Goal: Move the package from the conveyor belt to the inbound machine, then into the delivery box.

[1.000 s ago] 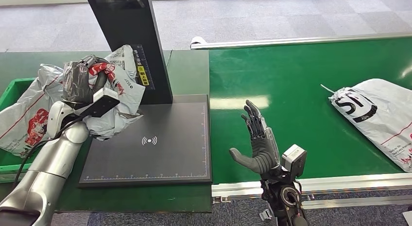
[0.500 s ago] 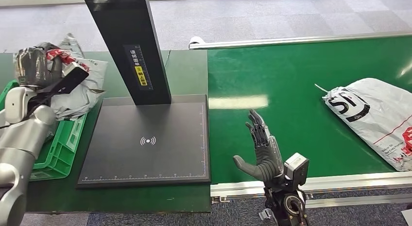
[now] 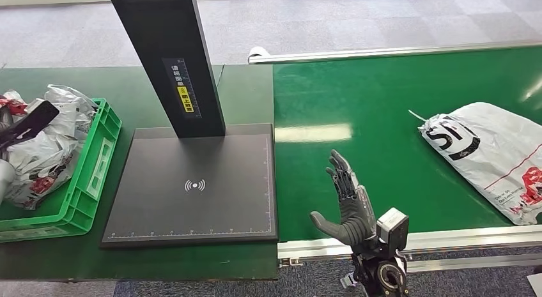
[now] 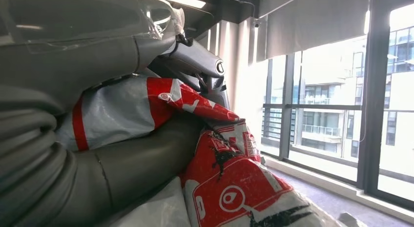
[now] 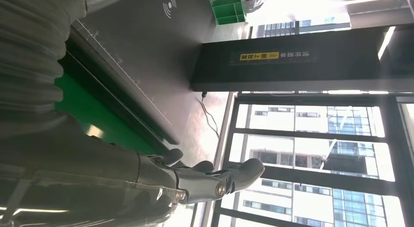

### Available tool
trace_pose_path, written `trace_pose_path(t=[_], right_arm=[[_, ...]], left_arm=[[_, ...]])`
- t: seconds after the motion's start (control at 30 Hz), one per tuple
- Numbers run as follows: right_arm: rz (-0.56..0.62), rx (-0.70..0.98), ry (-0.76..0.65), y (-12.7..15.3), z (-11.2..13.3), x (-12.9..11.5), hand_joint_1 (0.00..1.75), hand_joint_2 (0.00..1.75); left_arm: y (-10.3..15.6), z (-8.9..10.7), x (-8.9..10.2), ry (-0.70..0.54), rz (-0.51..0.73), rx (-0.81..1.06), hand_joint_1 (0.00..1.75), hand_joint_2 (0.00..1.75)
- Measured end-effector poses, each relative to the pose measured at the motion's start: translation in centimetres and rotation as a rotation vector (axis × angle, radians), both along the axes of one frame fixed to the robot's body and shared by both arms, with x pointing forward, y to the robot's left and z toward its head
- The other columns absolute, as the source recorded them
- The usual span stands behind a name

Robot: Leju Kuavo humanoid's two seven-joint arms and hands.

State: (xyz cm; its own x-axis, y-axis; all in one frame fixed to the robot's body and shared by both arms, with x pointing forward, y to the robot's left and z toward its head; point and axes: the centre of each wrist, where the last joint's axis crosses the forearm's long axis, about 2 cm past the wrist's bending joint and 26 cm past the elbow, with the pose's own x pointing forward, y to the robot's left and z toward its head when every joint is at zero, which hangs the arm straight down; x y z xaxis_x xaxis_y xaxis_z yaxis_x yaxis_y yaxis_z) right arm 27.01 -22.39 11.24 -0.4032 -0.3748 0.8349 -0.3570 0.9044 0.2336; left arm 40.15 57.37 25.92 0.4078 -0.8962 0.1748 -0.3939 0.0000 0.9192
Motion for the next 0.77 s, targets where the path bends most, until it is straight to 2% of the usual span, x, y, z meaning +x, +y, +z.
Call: trace_pose_path(t=[0.5,0.53,0.63,0.67,0.77], right_arm=[[0.0,0.001,-0.002,-0.03,0.0,0.0,0.0,1.75],[0.001,0.001,-0.003,-0.03,0.0,0.0,0.0,1.75],[0.002,0.001,-0.003,-0.04,-0.01,0.0,0.0,1.75],[0.002,0.0,-0.003,-0.05,-0.02,0.0,0.0,1.75],[0.002,0.0,-0.003,-0.07,-0.03,0.0,0.0,1.75]], left_arm=[[0.53,-0.42,-0.43,0.025,0.032,0.001,1.75,1.75],[0.53,-0.42,-0.43,0.03,0.036,0.008,1.64,1.75],[0.52,-0.44,-0.43,0.045,0.053,0.025,0.33,1.75],[0.53,-0.44,-0.44,0.048,0.056,0.027,0.0,1.75],[0.59,-0.45,-0.47,0.053,0.056,0.023,0.0,1.75]])
